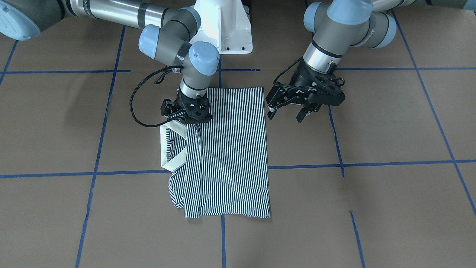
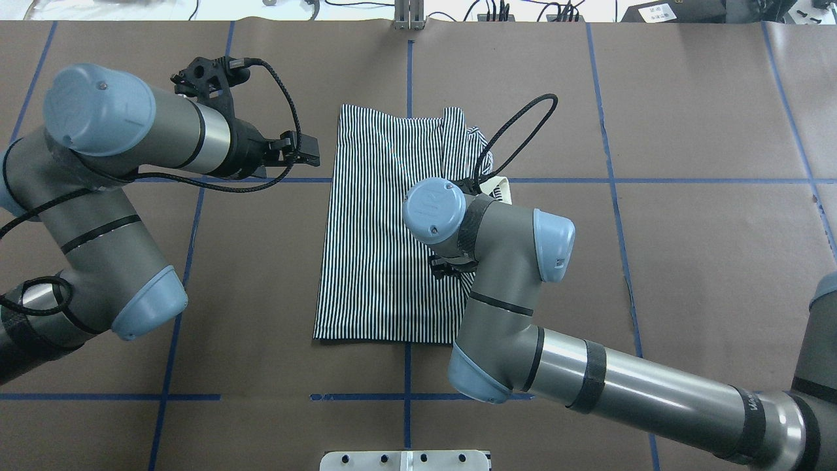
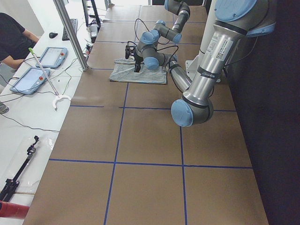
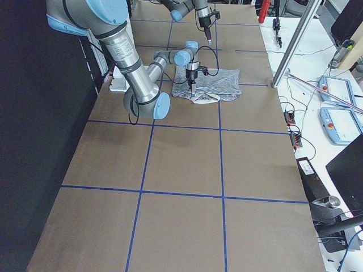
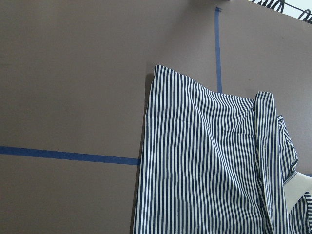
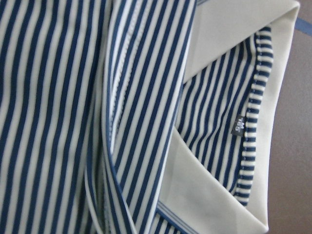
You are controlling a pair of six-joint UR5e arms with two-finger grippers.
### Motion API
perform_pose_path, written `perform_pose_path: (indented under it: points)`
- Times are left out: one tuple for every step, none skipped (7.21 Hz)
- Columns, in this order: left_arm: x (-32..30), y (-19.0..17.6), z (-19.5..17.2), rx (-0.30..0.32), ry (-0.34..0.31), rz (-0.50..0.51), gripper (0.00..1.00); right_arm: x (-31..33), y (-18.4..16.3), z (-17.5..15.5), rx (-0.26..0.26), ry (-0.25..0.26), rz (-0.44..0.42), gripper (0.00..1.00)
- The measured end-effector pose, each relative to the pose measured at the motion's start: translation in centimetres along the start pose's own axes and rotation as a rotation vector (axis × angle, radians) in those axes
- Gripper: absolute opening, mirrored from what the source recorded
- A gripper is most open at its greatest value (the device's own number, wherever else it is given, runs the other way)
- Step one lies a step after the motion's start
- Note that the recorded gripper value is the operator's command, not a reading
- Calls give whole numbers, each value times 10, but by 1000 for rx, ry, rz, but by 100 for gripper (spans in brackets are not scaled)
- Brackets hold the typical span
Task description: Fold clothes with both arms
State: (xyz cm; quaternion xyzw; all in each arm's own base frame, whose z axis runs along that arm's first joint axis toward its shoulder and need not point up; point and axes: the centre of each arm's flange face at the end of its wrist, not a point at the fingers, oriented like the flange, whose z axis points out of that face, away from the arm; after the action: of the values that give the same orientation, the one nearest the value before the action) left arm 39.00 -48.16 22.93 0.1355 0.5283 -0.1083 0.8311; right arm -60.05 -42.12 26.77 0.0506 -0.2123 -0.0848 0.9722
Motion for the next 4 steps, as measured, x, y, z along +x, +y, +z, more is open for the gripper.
perform_pose_path:
  points:
    - [0,0,0,0,1,0,100,2,-1,1,-2,6,3,100]
    - [0,0,0,0,1,0,100,6,-2,2,-4,12,7,100]
    - [0,0,0,0,1,1,100,11,-4,3,-5,16,12,100]
    - [0,0,0,0,1,0,100,15,-6,3,-5,20,19,100]
